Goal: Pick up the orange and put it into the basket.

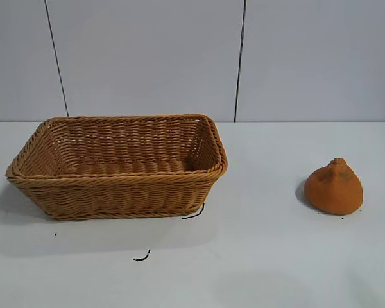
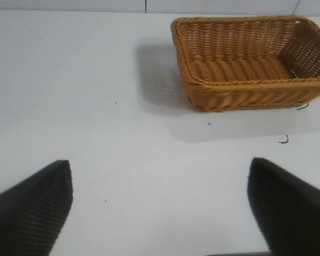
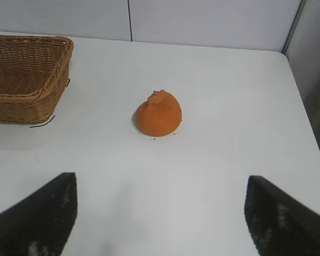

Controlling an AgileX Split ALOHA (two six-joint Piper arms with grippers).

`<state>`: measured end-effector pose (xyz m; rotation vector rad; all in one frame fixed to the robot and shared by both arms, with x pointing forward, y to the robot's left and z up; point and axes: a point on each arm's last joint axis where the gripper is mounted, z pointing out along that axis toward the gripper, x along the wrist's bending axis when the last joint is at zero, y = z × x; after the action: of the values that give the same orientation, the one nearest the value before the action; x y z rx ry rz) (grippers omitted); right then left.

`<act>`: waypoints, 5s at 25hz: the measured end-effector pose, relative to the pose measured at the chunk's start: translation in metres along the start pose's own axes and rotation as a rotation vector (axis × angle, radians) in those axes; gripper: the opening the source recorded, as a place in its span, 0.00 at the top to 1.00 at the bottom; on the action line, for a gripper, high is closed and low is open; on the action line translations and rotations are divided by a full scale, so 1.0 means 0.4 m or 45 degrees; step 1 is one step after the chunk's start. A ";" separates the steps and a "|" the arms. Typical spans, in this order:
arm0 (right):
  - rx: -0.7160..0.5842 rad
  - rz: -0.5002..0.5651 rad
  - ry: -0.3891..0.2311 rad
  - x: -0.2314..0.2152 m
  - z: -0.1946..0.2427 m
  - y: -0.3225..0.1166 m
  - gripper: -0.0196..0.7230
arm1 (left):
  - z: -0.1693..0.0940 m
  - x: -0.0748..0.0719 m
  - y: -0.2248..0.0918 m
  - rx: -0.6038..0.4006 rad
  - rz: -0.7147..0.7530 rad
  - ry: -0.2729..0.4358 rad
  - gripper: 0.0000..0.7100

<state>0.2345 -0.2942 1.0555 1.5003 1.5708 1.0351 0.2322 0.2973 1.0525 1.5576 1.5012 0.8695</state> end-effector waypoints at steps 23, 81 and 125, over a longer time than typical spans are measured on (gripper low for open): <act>0.800 0.101 -0.086 -0.026 0.388 0.303 0.15 | 0.000 0.000 0.000 0.000 0.000 0.000 0.10; 0.867 -0.010 0.143 0.106 0.949 0.534 0.87 | 0.000 0.000 0.000 0.002 0.000 0.000 0.10; 0.795 -0.363 0.537 0.678 1.048 0.392 0.05 | 0.000 0.000 0.000 0.000 0.000 0.000 0.10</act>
<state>0.6621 0.0063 1.0300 1.4243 2.4960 0.7571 0.2322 0.2973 1.0525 1.5578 1.5014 0.8693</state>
